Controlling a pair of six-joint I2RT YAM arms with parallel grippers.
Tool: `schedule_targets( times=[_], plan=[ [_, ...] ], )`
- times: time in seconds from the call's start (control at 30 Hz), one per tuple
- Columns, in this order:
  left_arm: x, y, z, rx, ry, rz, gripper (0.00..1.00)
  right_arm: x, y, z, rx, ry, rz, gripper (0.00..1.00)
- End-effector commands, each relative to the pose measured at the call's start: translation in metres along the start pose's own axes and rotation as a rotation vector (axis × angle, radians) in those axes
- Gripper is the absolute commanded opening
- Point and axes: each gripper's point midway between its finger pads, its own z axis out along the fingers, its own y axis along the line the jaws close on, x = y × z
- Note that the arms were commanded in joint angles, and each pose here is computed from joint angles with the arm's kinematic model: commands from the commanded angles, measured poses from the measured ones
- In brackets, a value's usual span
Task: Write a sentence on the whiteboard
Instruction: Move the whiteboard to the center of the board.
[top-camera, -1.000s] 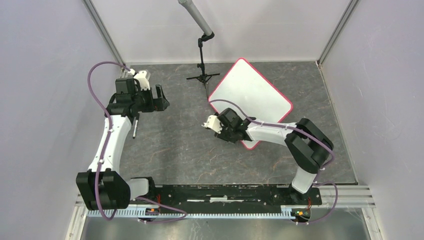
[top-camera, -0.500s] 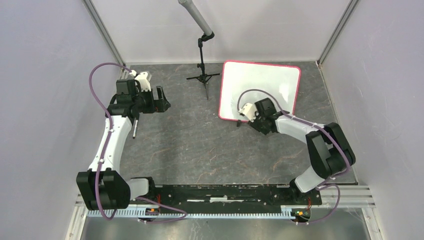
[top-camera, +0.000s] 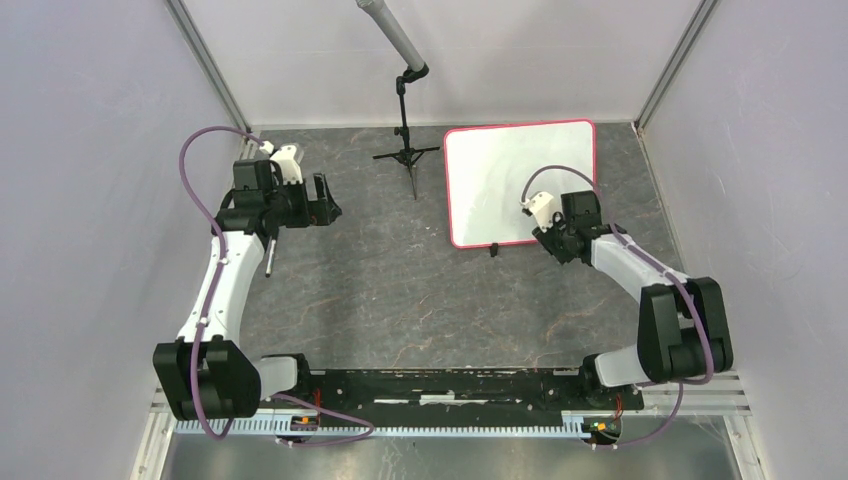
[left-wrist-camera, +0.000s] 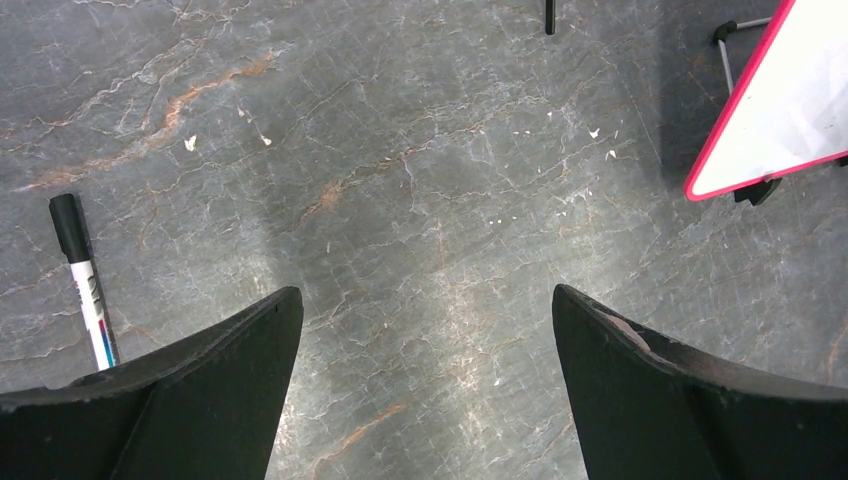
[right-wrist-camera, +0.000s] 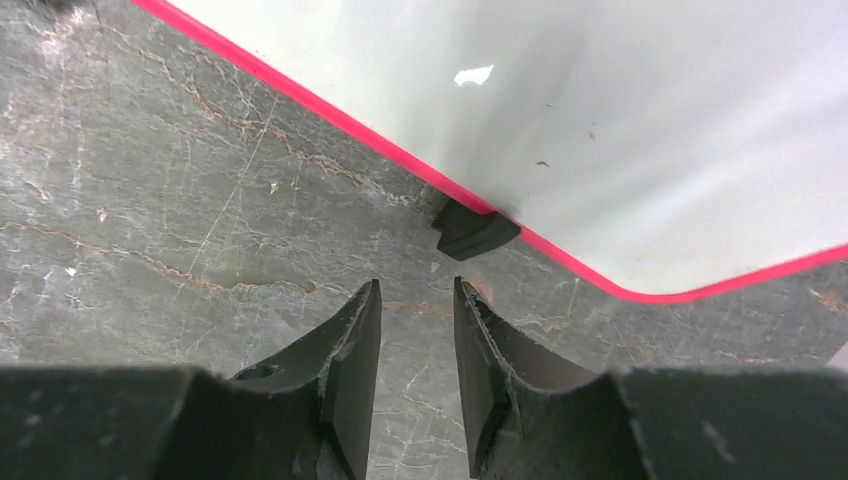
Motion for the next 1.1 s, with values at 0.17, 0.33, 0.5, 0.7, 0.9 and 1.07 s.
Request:
schedule_targets(
  times=[0.17,0.33,0.5,0.7,0.9,1.07],
  plan=[
    [-0.012,-0.005,-0.002,0.030,-0.049,0.004,1.00,-0.007,-0.021,0.002,0.050,-0.053,0.074,0.42],
    [-0.016,-0.004,-0.007,0.016,-0.061,0.014,1.00,-0.008,-0.032,0.014,0.050,-0.045,0.088,0.43],
    [-0.014,-0.003,-0.005,0.012,-0.054,0.009,1.00,-0.022,-0.032,0.020,0.024,-0.095,0.092,0.45],
    [-0.014,-0.001,-0.004,0.003,-0.052,0.002,1.00,-0.035,-0.037,0.028,0.008,-0.111,0.115,0.41],
    [-0.013,0.001,-0.001,-0.003,-0.046,0.007,1.00,-0.029,-0.033,0.036,-0.014,-0.083,0.119,0.18],
    [-0.011,0.002,0.001,-0.003,-0.037,0.008,1.00,-0.023,-0.015,0.033,-0.077,-0.090,0.099,0.00]
  ],
)
